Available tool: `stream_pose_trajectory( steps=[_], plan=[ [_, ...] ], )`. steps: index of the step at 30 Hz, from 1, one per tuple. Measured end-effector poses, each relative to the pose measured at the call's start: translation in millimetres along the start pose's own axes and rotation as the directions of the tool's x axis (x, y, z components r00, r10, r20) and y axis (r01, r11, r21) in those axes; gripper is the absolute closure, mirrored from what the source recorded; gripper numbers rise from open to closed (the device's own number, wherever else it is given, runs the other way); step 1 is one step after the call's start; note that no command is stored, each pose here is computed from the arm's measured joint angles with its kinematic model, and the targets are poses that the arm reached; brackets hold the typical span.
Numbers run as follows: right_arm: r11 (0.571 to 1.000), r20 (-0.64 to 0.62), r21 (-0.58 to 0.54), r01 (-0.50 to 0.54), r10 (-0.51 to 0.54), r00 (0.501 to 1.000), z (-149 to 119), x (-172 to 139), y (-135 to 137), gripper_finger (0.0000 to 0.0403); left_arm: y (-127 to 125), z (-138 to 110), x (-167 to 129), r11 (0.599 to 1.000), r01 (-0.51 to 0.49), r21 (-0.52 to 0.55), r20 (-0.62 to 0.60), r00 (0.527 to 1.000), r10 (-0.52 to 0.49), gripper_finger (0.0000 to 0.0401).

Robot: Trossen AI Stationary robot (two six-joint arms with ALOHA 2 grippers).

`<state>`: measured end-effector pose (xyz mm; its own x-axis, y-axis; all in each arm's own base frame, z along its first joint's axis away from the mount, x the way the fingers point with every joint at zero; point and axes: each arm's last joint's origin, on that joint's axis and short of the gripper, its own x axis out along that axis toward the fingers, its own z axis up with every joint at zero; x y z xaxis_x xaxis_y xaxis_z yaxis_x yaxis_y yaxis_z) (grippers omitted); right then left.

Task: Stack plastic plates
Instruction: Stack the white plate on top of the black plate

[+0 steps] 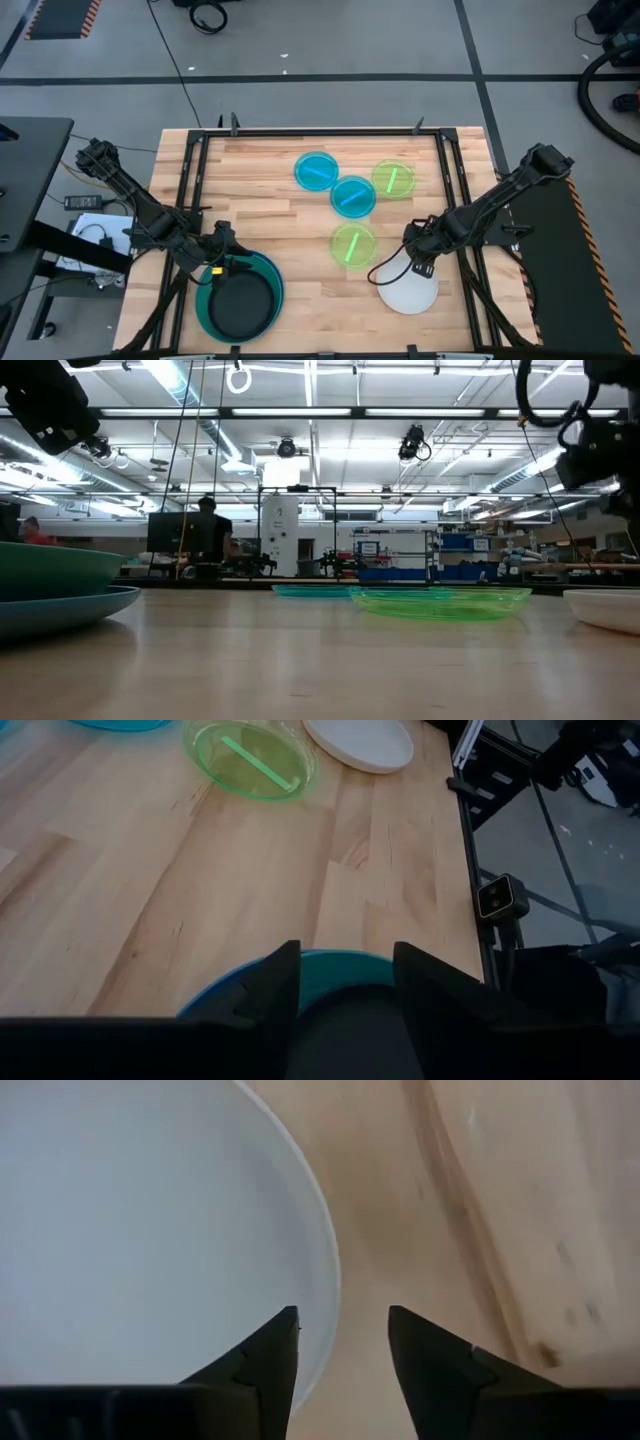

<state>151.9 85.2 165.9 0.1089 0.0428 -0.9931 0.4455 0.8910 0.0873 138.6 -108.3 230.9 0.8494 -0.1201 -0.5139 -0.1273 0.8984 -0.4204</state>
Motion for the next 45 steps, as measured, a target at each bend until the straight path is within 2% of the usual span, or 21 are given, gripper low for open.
stream_pose_trajectory(
  steps=[7,16,22,32,45],
  plan=[
    [0.997,0.022,0.060,-0.041,0.039,0.999,-2.6,18.3,-5.5,0.0249,-0.1,0.1,0.0,1.000,0.001,-0.001,0.001,1.000,-0.001,0.0232],
    [0.990,0.015,0.137,0.038,-0.040,0.999,-2.2,33.2,-6.6,0.0262,-0.2,0.2,0.0,1.000,0.002,-0.001,0.001,1.000,-0.002,0.0232],
    [0.985,0.004,0.161,0.055,-0.056,0.998,0.8,38.3,-3.4,0.0301,-0.2,0.2,0.0,1.000,0.002,-0.002,0.001,1.000,-0.002,0.0232],
    [0.990,0.044,0.140,0.014,-0.020,0.999,12.4,18.0,10.1,0.0388,-0.9,0.2,0.0,1.000,0.015,-0.005,-0.006,1.000,-0.015,0.0232],
    [0.994,0.054,0.101,0.039,-0.045,0.998,31.1,-24.8,22.5,0.0387,-1.1,0.4,0.0,1.000,0.018,-0.007,-0.005,1.000,-0.018,0.0232]
  ],
)
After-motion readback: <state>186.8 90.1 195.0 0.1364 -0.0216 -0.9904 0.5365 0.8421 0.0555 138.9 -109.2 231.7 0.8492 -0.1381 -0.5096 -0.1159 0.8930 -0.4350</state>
